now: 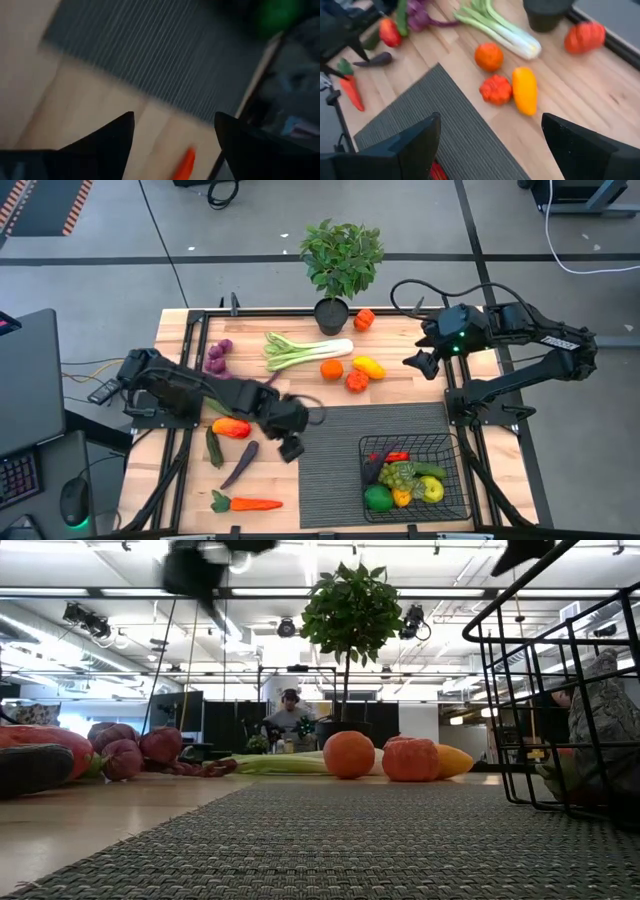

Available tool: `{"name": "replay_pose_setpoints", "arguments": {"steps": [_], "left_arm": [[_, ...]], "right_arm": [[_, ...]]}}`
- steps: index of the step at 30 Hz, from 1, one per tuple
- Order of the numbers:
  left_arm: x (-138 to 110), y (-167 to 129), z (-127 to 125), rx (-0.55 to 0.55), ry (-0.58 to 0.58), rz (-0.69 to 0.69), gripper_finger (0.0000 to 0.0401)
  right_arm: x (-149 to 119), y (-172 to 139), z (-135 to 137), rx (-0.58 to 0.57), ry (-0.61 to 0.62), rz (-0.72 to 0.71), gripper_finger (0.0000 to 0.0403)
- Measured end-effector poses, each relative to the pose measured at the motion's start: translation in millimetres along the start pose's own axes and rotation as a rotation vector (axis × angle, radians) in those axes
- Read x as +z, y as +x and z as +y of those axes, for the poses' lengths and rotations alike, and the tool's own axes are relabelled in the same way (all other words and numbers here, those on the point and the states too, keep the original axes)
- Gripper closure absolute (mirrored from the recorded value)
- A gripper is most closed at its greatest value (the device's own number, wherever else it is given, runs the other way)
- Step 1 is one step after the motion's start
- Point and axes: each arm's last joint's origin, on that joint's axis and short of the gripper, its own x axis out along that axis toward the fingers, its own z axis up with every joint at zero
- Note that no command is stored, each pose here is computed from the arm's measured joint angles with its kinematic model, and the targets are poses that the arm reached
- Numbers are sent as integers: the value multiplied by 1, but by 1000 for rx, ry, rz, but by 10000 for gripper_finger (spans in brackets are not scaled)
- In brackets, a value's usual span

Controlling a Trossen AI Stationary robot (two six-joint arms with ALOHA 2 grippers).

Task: Build produce basket
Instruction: Put the purple eggplant into the black wire basket

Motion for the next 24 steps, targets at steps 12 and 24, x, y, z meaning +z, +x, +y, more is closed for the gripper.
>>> {"name": "replay_pose_setpoints", "arguments": {"steps": [12,24], "left_arm": [[-75,43,7,138,-164,323,128],[-117,79,33,255,-254,366,155]], "right_arm": [[8,5,7,35,-122,-58,54],[5,5,11,64,-32,-29,54]]}}
